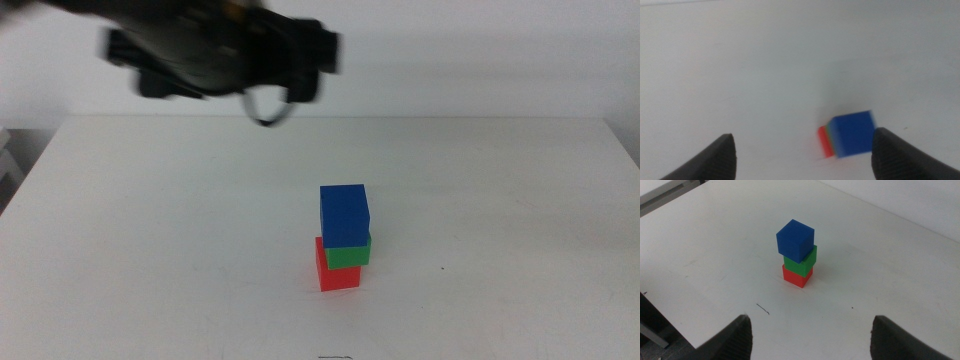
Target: Stack red cubes first, then green, then blue cubes in a specific spot.
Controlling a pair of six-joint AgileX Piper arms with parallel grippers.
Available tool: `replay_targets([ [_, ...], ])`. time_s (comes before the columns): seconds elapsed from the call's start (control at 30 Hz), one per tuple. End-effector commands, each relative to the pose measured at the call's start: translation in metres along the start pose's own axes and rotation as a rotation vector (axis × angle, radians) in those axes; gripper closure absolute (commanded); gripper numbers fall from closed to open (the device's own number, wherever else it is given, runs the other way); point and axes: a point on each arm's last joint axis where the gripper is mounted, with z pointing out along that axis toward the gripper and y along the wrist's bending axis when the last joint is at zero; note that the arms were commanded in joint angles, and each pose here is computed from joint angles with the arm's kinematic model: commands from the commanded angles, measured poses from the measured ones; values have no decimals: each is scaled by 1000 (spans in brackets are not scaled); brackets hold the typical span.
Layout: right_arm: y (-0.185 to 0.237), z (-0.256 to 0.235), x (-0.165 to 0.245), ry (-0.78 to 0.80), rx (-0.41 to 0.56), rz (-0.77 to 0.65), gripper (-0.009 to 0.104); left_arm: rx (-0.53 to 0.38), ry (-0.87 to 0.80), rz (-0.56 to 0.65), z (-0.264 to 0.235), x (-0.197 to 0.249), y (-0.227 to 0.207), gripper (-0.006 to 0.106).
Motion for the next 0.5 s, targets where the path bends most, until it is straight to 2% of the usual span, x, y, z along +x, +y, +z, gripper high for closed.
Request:
replay_targets([
  [0.0,0,-3,-11,-84,4,-26,35,-21,-81,0,-38,-7,27,10],
  [0.17,-1,-4,-11,-86,4,-26,35,-2,-129,68,-59,-5,70,10],
  [0.27,0,-3,-11,-83,4,-26,35,25,-245,113,-77,1,99,10],
  [0.37,0,-3,-11,-84,5,-26,35,3,-392,121,-92,10,125,10],
  [0.47,0,-3,-11,-84,5,-26,35,-60,-498,113,-103,23,147,10],
])
